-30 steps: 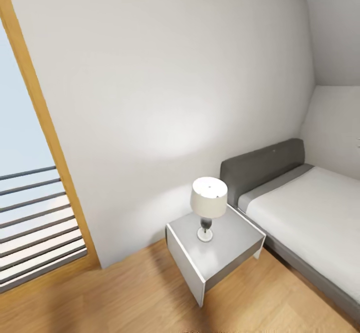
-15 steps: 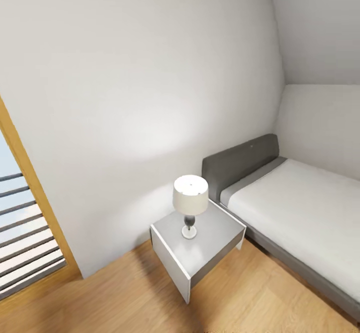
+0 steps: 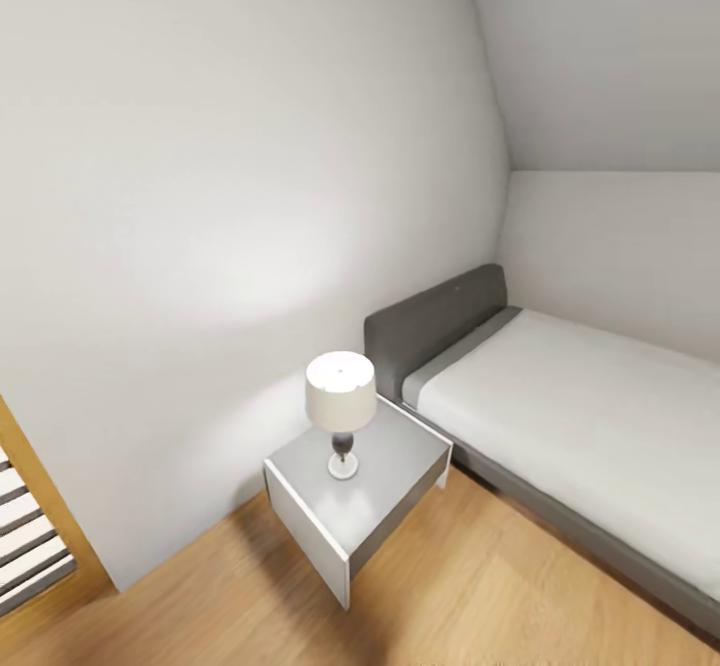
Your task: Attach the digital camera to the camera tripod in the bedroom.
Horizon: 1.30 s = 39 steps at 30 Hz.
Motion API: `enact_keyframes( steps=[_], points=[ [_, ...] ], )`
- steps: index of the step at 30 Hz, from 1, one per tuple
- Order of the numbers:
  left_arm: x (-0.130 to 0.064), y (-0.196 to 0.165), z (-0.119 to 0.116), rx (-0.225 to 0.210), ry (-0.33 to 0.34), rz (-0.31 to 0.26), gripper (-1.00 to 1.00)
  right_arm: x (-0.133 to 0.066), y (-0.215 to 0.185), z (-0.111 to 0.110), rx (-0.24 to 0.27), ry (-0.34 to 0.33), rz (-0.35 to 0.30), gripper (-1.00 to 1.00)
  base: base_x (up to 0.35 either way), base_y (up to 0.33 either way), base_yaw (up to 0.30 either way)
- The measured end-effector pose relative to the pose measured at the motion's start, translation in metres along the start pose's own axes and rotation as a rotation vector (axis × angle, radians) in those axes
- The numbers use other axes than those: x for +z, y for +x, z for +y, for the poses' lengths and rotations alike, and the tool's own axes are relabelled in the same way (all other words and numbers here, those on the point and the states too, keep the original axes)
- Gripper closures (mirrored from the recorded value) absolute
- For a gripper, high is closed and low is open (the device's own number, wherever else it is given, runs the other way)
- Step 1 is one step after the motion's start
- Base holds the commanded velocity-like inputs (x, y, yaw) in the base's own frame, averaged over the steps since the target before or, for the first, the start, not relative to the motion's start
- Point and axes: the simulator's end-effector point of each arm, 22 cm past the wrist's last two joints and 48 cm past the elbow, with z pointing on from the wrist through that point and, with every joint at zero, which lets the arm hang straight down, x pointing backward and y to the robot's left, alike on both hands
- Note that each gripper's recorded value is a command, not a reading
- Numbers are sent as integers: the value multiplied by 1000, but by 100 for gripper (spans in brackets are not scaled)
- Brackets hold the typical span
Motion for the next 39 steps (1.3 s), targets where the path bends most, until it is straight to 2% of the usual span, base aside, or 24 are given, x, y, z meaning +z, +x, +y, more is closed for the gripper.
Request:
enact_keyframes(
  steps=[4,5,6,10,11,12,13,16,18,19,20,22,23,27,28,29,30,36,39],
  points=[
    [-20,-76,-23,-8,34,-38,-100,-3,-58,-5,1,23,-5,-100,0,0,-281],
    [-37,-113,-39,-7,56,-50,-100,-9,-98,-13,4,67,-20,-100,0,0,-281],
    [-56,-157,-46,-4,67,-121,-100,-15,-139,-16,6,85,-63,-100,0,0,-281],
    [-93,-203,-70,4,103,-187,-100,-32,-198,-25,20,129,-108,-100,0,0,-281],
    [-93,-204,-70,5,103,-188,-100,-33,-199,-25,21,129,-109,-100,0,0,-281],
    [-109,-221,-82,7,122,-222,-100,-43,-225,-25,26,137,-112,-100,0,0,-281],
    [-117,-230,-86,8,128,-241,-100,-50,-240,-26,28,139,-111,-100,0,0,-281],
    [-134,-247,-96,9,143,-281,-100,-77,-279,-26,30,141,-108,-100,0,0,-281],
    [-143,-254,-102,9,148,-301,-100,-101,-309,-26,32,139,-128,-100,0,0,-281],
    [-143,-254,-102,9,148,-301,-100,-102,-309,-26,33,139,-129,-100,0,0,-281],
    [-150,-260,-108,7,149,-318,-100,-127,-335,-25,34,136,-158,-100,0,0,-281],
    [-155,-266,-111,5,147,-336,-100,-157,-360,-25,37,133,-212,-100,0,0,-281],
    [-156,-266,-111,5,146,-336,-100,-158,-361,-25,37,133,-213,-100,0,0,-281],
    [-169,-279,-115,0,147,-380,-100,-203,-384,-23,38,128,-291,-100,0,0,-281],
    [-182,-291,-117,-9,158,-417,-100,-234,-399,-17,41,115,-363,-100,0,0,-281],
    [-187,-295,-119,-16,168,-430,-100,-248,-406,-13,45,108,-405,-100,0,0,-281],
    [-187,-295,-119,-16,168,-430,-100,-249,-406,-13,45,108,-407,-100,0,0,-281],
    [-207,-310,-136,-81,267,-469,-100,-311,-428,0,61,77,-582,-100,0,0,-281],
    [-208,-310,-140,-86,282,-468,-100,-321,-430,4,62,68,-609,-100,0,0,-281]
  ],
)
